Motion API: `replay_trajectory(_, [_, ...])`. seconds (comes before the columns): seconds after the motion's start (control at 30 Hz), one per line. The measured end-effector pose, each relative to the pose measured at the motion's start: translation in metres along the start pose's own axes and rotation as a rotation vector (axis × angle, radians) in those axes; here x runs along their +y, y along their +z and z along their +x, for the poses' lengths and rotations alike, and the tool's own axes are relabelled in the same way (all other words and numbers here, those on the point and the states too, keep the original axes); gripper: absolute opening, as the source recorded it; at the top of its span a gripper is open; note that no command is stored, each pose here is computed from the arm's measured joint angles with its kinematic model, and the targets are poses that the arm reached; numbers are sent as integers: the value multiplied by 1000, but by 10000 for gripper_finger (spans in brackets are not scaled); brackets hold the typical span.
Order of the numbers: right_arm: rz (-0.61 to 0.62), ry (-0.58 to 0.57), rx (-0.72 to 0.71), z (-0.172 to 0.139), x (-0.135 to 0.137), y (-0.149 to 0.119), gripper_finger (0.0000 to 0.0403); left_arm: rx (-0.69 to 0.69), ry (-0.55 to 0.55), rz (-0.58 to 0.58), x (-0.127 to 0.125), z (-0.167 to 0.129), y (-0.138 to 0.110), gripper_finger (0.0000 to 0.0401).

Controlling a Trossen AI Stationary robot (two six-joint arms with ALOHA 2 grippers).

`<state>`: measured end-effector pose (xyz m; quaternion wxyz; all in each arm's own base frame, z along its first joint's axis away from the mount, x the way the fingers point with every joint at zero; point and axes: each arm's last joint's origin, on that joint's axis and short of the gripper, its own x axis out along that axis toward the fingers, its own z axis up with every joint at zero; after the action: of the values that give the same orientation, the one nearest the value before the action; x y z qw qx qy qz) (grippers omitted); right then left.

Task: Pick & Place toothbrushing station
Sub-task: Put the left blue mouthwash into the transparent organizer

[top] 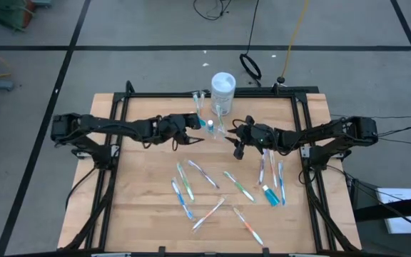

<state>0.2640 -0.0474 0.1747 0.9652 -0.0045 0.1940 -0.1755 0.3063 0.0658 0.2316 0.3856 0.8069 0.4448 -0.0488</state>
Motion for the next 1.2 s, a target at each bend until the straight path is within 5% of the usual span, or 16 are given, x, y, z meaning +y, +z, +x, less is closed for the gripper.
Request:
replay_trajectory(0.43, [-43, 5, 10, 0, 2, -1, 132, 39, 19, 169, 21, 37, 14, 102])
replay_trajectory(0.7, [-56, 5, 33, 0, 2, -3, 132, -99, -68, 369, 8, 40, 25, 102])
replay_trajectory(0.97, [-55, 4, 27, 0, 2, -3, 132, -187, -17, 190, 10, 39, 27, 108])
replay_trajectory(1.2, [-54, 4, 23, 0, 2, -2, 132, -206, -22, 60, 9, 43, 32, 167])
